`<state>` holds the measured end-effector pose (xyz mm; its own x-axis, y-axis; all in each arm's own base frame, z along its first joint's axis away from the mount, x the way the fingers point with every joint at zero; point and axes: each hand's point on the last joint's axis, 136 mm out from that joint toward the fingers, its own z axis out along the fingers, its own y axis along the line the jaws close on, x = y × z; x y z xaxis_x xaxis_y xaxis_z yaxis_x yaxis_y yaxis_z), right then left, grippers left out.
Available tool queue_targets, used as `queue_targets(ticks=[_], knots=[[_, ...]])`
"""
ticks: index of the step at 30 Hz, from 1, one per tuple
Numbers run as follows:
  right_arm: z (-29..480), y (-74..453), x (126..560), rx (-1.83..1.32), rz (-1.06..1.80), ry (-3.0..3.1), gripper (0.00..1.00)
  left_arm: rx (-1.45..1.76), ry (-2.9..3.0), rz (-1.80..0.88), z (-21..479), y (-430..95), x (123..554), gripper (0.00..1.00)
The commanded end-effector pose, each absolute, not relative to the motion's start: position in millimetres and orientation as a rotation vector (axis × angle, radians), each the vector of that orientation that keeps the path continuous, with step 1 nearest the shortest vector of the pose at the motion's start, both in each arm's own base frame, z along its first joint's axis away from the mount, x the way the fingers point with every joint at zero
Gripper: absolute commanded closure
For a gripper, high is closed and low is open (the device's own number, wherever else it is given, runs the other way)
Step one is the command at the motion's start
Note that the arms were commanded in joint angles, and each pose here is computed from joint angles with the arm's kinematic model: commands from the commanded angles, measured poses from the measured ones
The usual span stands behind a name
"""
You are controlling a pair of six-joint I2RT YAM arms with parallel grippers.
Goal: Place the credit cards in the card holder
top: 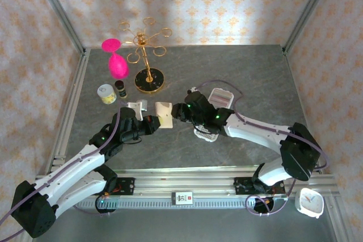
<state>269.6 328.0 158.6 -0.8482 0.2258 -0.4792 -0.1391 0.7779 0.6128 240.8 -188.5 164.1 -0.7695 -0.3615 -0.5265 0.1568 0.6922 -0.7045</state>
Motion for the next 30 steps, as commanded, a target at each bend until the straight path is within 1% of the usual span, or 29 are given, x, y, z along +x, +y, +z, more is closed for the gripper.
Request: queue_targets(ticks=[1, 6, 13, 15, 18, 19, 22, 25, 28, 30], knots=[[142.0, 318.4, 266.0, 0.072, 0.828, 2.463, 0.54, -0.146, 2.168, -1.092, 181.1, -195.0, 240.9, 1.0], [129.7, 309.3, 264.3, 0.101, 0.778, 2.484, 0.56, -0.157, 2.163, -1.111, 180.5, -194.9, 238.7, 1.0], [136.8, 318.8, 265.4, 0.083, 0.844, 2.46, 0.61, -0.163, 2.167, -1.195, 174.9, -201.9, 232.6, 1.0], [138.4, 320.0, 265.7, 0.074, 0.851, 2.453, 0.66, -0.165, 2.178, -1.205, 171.1, -202.9, 231.1, 1.0], [138.5, 321.9, 264.4, 0.052, 0.86, 2.454, 0.76, -0.175, 2.18, -1.217, 167.4, -203.2, 229.9, 1.0], [136.7, 322.2, 263.8, 0.048, 0.859, 2.459, 0.81, -0.183, 2.176, -1.228, 166.5, -203.5, 229.7, 1.0], [133.0, 322.8, 260.5, 0.039, 0.867, 2.475, 1.0, -0.209, 2.175, -1.257, 160.6, -204.5, 228.6, 1.0], [132.5, 323.7, 256.9, 0.03, 0.89, 2.481, 1.0, -0.235, 2.199, -1.263, 148.6, -204.6, 227.3, 0.99], [133.1, 324.5, 253.6, 0.027, 0.92, 2.479, 1.0, -0.263, 2.233, -1.246, 134.6, -203.1, 226.9, 0.83], [130.9, 325.5, 250.6, 0.019, 0.937, 2.487, 1.0, -0.283, 2.259, -1.22, 123.1, -200.4, 226.5, 0.67]])
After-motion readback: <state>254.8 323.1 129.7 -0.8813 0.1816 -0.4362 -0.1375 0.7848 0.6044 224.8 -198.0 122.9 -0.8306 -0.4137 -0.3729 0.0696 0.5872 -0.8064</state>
